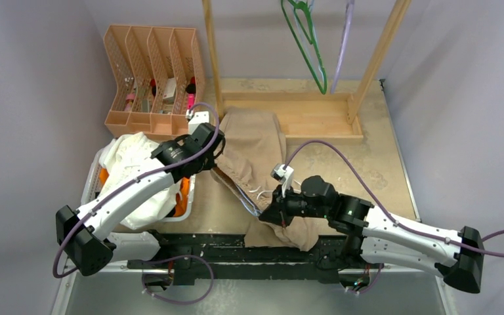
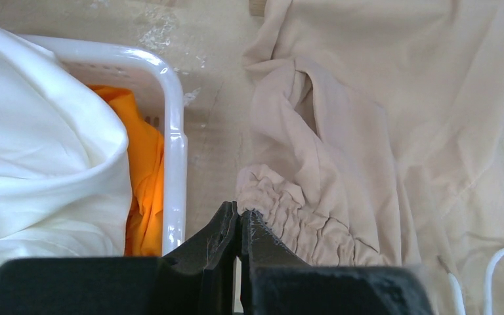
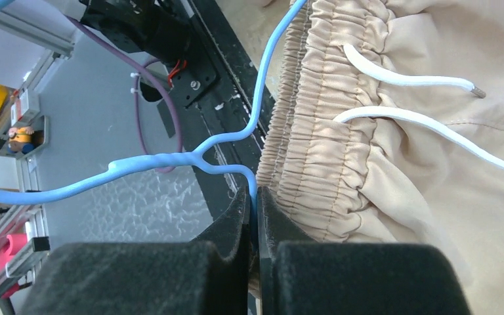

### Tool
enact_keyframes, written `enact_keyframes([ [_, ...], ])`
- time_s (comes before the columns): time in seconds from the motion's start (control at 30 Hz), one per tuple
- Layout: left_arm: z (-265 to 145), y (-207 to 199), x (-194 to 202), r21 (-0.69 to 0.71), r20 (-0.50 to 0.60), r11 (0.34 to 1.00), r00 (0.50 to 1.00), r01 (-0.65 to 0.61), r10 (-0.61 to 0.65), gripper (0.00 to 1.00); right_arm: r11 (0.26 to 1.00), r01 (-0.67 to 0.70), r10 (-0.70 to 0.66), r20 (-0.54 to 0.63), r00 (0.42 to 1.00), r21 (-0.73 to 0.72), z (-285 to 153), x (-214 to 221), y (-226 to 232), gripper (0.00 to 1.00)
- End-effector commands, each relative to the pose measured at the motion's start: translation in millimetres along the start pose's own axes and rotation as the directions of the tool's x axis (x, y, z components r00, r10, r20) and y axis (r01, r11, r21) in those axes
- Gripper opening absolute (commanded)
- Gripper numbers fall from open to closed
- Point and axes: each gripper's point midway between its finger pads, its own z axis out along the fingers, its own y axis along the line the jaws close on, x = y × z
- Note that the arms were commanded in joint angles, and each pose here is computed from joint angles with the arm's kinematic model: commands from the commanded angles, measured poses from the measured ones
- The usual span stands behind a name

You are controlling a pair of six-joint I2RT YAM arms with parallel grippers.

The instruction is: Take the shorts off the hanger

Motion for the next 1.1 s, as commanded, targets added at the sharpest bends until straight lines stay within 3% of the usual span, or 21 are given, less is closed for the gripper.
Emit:
enact_keyframes([
  [0.0,-8,9,-25,-0.021,0.118,0.998,0.992,0.052,-0.049,0.00,0.999,-0.021,0.020,-0.030,0.999,-0.045,-11,10,9,0.00],
  [0.3,8,2,-26,-0.035,0.101,0.999,0.994,0.041,-0.038,0.00,0.975,0.036,-0.029,0.038,0.999,-0.221,-35,2,42,0.00],
  [0.43,11,-7,-37,-0.009,0.112,0.999,0.993,0.046,-0.045,0.00,0.959,0.047,-0.046,0.009,0.999,-0.280,-38,8,51,0.00],
  [0.67,7,2,-55,-0.021,0.130,0.997,0.989,0.068,-0.064,0.00,0.981,0.042,-0.038,0.022,0.999,-0.188,-35,5,36,0.00],
  [0.83,11,5,-37,0.013,0.102,0.995,0.990,0.098,-0.099,0.00,0.999,0.013,-0.007,0.145,0.989,-0.042,-42,-20,16,0.00],
  [1.07,21,-2,-12,0.072,0.039,0.986,0.988,0.148,-0.151,0.00,0.999,-0.041,0.030,0.319,0.947,0.028,-65,-51,7,0.00],
])
